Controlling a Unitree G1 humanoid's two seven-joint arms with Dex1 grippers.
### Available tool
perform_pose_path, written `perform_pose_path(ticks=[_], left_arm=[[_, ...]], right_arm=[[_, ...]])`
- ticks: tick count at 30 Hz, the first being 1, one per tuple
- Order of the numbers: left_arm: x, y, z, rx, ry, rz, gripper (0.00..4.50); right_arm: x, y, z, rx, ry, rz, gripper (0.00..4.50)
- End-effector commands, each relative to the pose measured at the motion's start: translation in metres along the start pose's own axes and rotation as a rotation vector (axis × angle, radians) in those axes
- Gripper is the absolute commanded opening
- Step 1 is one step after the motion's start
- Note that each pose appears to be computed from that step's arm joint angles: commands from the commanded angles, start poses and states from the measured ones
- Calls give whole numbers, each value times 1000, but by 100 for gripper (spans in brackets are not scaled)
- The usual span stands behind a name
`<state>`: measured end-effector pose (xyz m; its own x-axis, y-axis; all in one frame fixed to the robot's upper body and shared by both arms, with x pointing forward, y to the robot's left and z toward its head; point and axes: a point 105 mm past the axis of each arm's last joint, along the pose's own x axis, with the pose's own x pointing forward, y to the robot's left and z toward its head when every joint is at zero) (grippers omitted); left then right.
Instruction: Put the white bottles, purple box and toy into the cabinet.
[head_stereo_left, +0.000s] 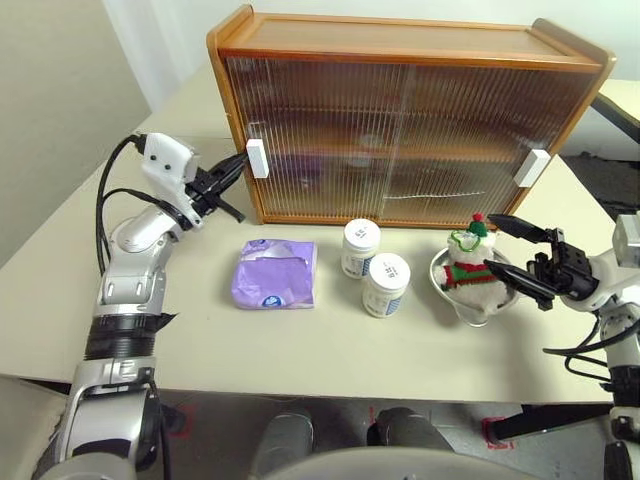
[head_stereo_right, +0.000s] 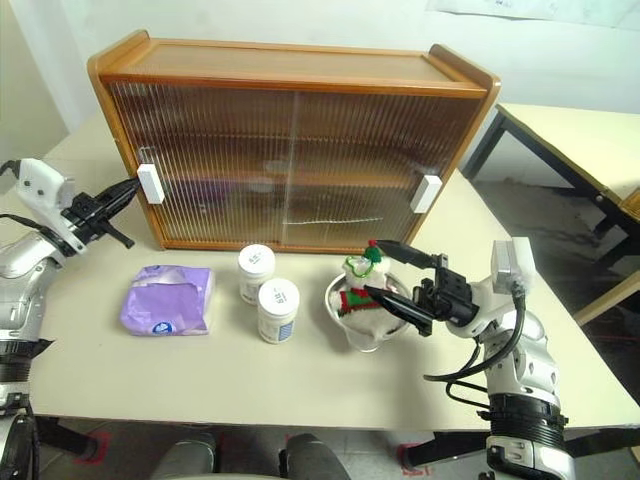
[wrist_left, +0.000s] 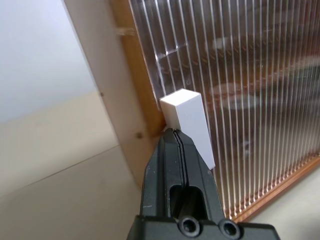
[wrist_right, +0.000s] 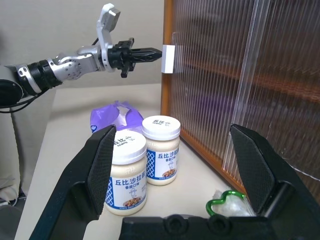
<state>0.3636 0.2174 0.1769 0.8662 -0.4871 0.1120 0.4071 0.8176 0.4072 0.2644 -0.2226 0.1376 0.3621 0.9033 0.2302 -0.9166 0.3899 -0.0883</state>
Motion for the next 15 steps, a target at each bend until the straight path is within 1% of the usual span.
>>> perform_pose_path(ticks=[1, 9, 15], left_arm=[[4, -9, -3, -9, 1, -34, 2], [10, -11, -5, -14, -4, -56, 2], [21, -31, -6, -12, -13, -119, 2]], right_arm=[[1, -1, -1, -1, 20, 15, 450], [2, -1, 0, -3, 18, 20, 450], [3, -2, 1, -5, 11, 18, 450]])
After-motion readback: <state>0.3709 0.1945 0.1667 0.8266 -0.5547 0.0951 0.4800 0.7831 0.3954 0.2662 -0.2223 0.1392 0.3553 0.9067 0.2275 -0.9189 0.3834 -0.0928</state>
